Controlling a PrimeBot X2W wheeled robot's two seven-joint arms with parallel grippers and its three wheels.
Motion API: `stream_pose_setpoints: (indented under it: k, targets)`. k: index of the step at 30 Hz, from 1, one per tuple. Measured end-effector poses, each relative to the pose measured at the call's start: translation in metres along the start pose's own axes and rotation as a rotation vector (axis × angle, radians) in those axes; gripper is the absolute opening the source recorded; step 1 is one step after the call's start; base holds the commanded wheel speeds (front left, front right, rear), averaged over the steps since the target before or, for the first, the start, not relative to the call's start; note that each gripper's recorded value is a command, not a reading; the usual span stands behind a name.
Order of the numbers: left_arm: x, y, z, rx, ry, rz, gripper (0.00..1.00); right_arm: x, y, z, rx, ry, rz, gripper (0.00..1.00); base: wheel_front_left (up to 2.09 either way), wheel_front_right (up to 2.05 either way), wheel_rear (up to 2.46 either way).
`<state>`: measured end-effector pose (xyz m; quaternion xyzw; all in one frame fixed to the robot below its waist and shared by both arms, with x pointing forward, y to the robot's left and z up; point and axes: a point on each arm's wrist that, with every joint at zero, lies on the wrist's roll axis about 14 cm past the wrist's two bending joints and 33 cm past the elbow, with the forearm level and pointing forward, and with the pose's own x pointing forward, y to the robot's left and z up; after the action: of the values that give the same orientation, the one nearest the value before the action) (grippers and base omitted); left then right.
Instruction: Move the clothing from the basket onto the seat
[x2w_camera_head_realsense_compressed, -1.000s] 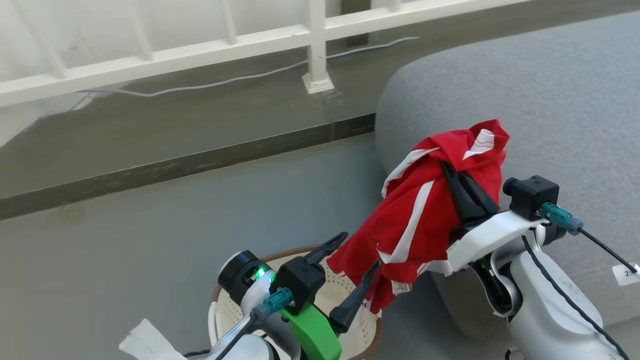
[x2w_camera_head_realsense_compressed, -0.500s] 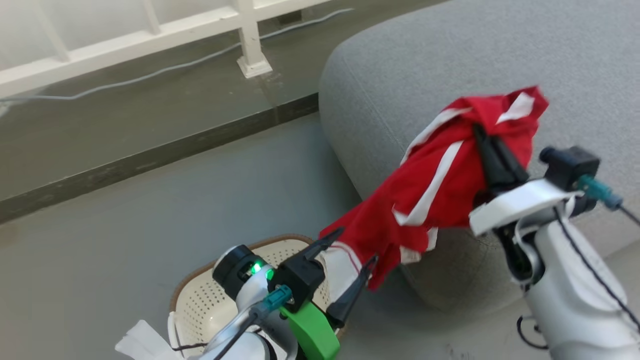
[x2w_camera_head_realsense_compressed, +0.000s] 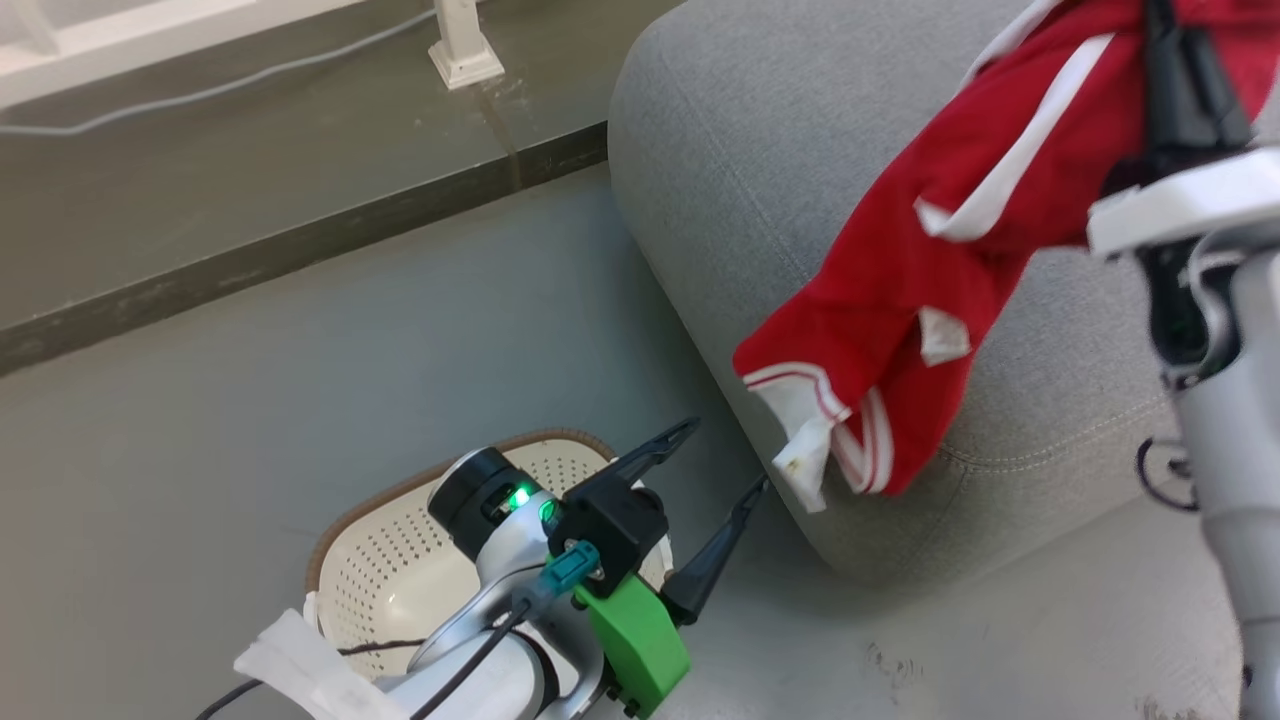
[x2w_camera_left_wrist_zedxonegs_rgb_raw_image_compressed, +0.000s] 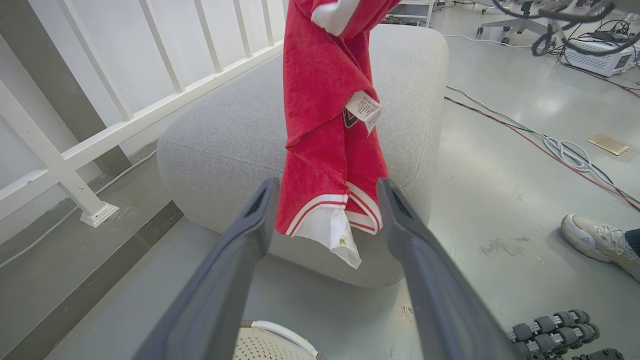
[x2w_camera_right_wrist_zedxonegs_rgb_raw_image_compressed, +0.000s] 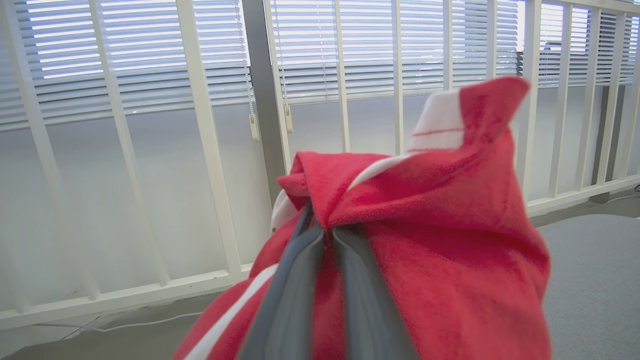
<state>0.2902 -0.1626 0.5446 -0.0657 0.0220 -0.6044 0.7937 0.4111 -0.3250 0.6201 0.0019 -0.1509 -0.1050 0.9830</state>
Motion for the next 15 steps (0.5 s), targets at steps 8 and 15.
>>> stream_pose_setpoints:
  k: [8,15]
  targets:
    - [0.0,0.007,-0.004,-0.015,0.016,-0.008,1.0,0.049,-0.026,0.034,-0.073,-0.083,-0.042,0.0,0.0,0.0,0.0]
    - [-0.001,0.021,-0.008,-0.008,0.02,0.005,1.0,0.087,-0.04,0.055,-0.112,-0.136,-0.076,0.0,0.0,0.0,0.0]
